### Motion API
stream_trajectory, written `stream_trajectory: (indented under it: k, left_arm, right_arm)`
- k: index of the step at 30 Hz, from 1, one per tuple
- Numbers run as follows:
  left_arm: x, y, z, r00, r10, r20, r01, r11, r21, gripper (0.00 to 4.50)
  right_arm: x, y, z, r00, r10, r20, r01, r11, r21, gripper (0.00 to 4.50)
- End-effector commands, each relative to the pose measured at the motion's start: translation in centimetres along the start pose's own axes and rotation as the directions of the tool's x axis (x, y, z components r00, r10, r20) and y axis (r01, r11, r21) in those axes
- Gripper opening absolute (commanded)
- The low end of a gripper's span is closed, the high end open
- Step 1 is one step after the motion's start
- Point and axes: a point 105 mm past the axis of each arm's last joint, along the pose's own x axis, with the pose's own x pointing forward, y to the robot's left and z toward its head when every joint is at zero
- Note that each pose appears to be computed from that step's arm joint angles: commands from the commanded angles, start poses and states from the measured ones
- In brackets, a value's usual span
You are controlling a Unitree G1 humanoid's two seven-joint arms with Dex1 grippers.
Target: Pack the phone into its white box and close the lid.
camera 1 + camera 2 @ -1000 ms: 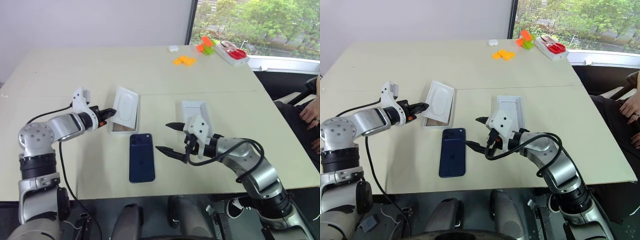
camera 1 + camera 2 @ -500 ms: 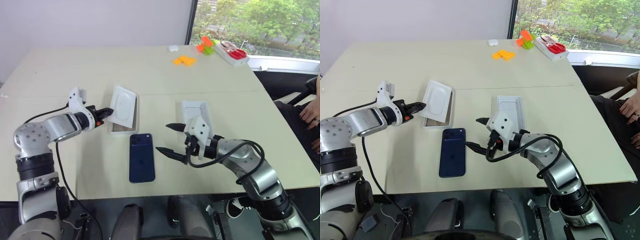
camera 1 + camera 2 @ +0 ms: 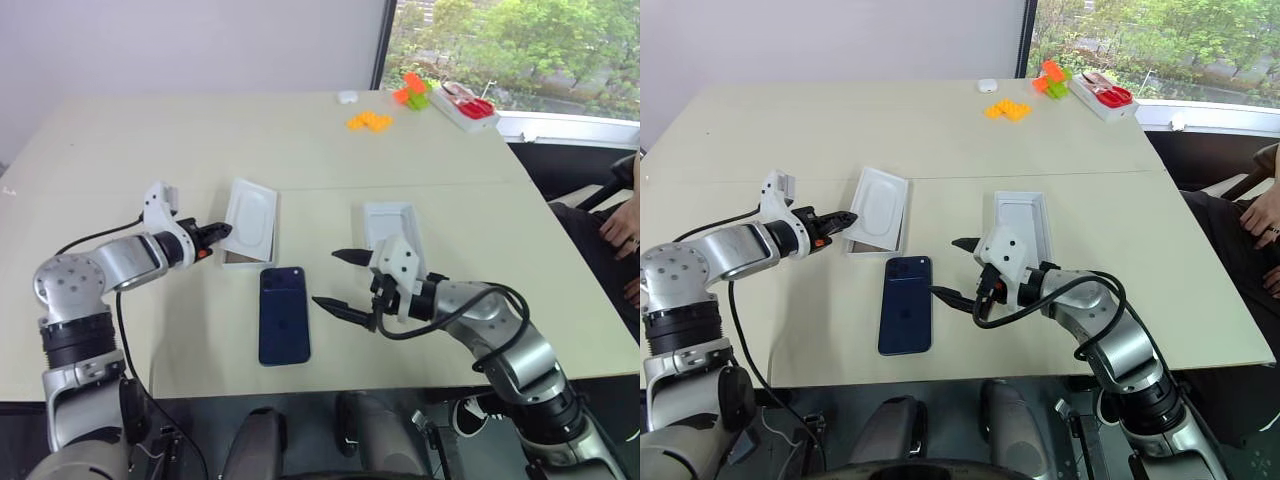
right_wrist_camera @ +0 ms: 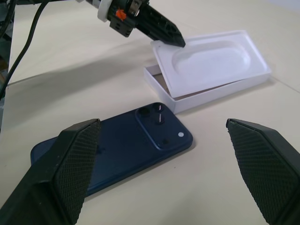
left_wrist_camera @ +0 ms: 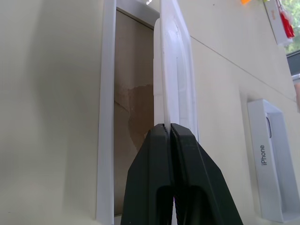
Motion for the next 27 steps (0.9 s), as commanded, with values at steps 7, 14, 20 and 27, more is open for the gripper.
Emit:
stream_trajectory:
  k: [7, 14, 20, 27]
  left_arm:
    - [-0.8, -0.2, 0.7, 0.999, -0.008, 0.037, 0.007, 1.0, 0.02, 0.99]
    - [-2.7, 0.9, 1.1, 0.997, 0.005, 0.078, -0.005, 1.0, 0.002, 3.95]
    - [-5.0, 1.0, 1.6, 0.992, -0.025, 0.123, 0.02, 0.999, 0.043, 3.95]
    - [-8.2, 3.7, 4.6, 0.94, 0.075, 0.334, -0.141, 0.974, 0.176, 4.01]
  right_arm:
    - [0.0, -0.4, 1.3, 0.999, -0.002, 0.041, 0.004, 0.999, -0.042, 4.5]
    - [0.1, -0.3, 1.5, 0.999, 0.003, 0.046, -0.001, 0.999, -0.045, 4.5]
    - [0.2, -0.3, 1.6, 0.999, 0.005, 0.05, -0.003, 0.999, -0.045, 4.5]
    - [2.5, -2.3, 2.5, 0.999, -0.038, 0.032, 0.04, 0.998, -0.056, 3.98]
